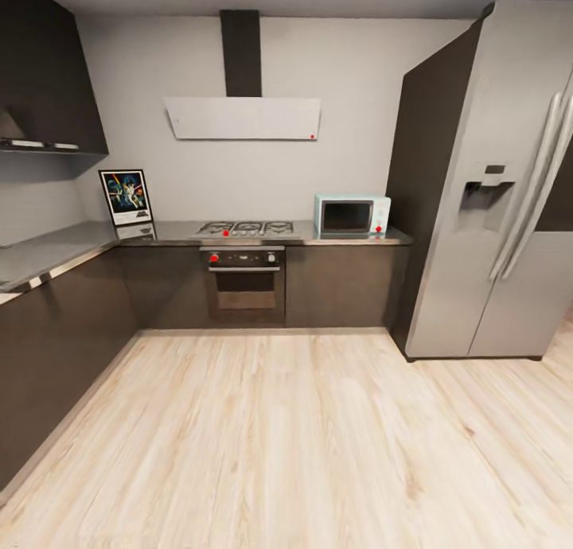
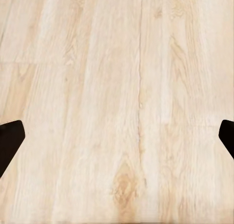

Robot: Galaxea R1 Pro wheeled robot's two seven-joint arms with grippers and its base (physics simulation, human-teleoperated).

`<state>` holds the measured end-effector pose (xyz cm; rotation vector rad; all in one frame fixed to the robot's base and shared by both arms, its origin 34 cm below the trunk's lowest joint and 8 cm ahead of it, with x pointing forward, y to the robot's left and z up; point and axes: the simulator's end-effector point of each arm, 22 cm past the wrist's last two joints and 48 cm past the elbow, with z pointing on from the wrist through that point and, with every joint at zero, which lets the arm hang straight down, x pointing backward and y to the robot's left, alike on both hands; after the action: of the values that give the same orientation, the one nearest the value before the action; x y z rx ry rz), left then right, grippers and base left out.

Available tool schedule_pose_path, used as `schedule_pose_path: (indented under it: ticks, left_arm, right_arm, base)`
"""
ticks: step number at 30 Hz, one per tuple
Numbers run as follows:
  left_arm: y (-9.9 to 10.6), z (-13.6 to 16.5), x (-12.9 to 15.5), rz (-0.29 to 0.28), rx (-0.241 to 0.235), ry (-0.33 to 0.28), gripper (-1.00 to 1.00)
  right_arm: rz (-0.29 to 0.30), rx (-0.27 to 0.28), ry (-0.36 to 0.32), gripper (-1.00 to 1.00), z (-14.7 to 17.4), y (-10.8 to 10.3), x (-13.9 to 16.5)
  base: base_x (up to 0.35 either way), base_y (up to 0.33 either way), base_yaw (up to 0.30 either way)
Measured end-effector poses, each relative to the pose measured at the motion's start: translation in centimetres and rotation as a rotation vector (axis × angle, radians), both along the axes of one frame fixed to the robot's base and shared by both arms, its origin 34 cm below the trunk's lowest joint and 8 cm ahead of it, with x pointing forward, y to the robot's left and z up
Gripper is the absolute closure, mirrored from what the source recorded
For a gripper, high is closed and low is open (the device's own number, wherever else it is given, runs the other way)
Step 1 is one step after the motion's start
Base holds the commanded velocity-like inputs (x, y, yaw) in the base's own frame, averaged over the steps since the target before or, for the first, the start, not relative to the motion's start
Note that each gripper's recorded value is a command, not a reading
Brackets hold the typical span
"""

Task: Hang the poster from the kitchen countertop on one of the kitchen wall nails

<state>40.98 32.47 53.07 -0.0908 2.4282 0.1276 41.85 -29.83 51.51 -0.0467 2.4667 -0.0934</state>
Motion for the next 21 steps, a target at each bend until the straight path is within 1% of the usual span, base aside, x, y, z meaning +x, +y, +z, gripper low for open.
schedule_pose_path:
  ticks: [9,11,15,21]
  left_arm:
    - [0.01,0.00,-0.01,0.000,0.000,0.000,-1.00]
    - [0.01,0.00,-0.01,0.000,0.000,0.000,-1.00]
    - [0.02,0.00,0.01,0.001,0.000,0.000,-1.00]
    - [0.00,0.00,0.02,0.000,0.000,0.000,-1.00]
  right_arm:
    - [0.002,-0.001,0.000,-1.00,0.00,0.04,0.00]
    - [-0.001,-0.004,0.000,-1.00,0.01,-0.07,0.00]
    - [-0.024,-0.032,-0.002,-1.00,0.06,-0.64,-0.01]
    - [-0.028,-0.036,-0.001,-1.00,0.04,-0.73,-0.06]
  base:
    - [0.000,0.000,0.278]
    - [0.000,0.000,0.277]
    - [0.000,0.000,0.277]
    - [0.000,0.000,0.277]
